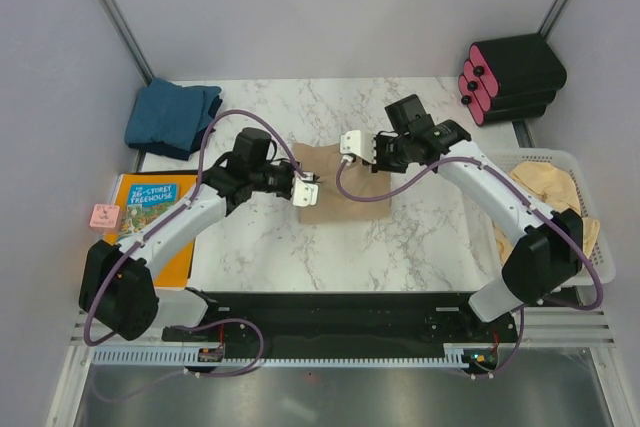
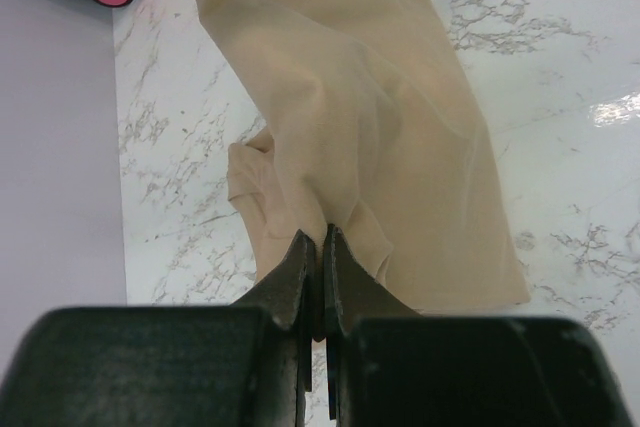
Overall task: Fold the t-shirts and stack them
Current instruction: Fold the long partially folded tshirt into a neat square
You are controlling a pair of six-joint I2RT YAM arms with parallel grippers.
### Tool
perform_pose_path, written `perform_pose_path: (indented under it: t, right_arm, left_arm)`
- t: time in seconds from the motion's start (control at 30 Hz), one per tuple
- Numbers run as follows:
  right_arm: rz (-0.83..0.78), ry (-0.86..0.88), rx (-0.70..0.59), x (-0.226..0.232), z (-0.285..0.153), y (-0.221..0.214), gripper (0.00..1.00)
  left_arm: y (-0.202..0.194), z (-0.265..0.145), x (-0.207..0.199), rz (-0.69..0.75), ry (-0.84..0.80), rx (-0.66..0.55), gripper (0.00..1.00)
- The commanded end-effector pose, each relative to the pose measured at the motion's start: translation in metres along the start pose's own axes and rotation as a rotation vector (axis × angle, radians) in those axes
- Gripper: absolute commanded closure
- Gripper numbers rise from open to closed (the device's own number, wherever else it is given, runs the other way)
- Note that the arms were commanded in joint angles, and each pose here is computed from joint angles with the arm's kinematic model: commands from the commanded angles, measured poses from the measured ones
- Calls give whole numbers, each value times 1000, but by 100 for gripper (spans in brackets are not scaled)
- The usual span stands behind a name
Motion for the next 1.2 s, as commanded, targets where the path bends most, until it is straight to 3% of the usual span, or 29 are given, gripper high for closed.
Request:
perform_pose_path:
  t: [0.0,0.37,0.93,1.17]
  right_arm:
    - [-15,-131,-23,-34,4,3,100]
    - [20,-199,-1,-57,49,-11,100]
    - [55,-298,38,-78,82,-34,100]
    - [75,-319,52,-82,104,-48,100]
  left_arm:
    - [5,-5,26,53,75,-11,98]
    - [-28,1,34,60,120,73,98]
    - [-93,28,72,95,225,163,94]
    - [-107,35,89,103,256,185,98]
Point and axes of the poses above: each gripper's point midway between its finger pads, its own z axis out along the fingers, its own x axis along the line the jaws close on, y = z × x, the point moved 6 cm from there along -z, back along the fingers, and after that the axes turned 6 degrees about -z, right-handed, at the moved point
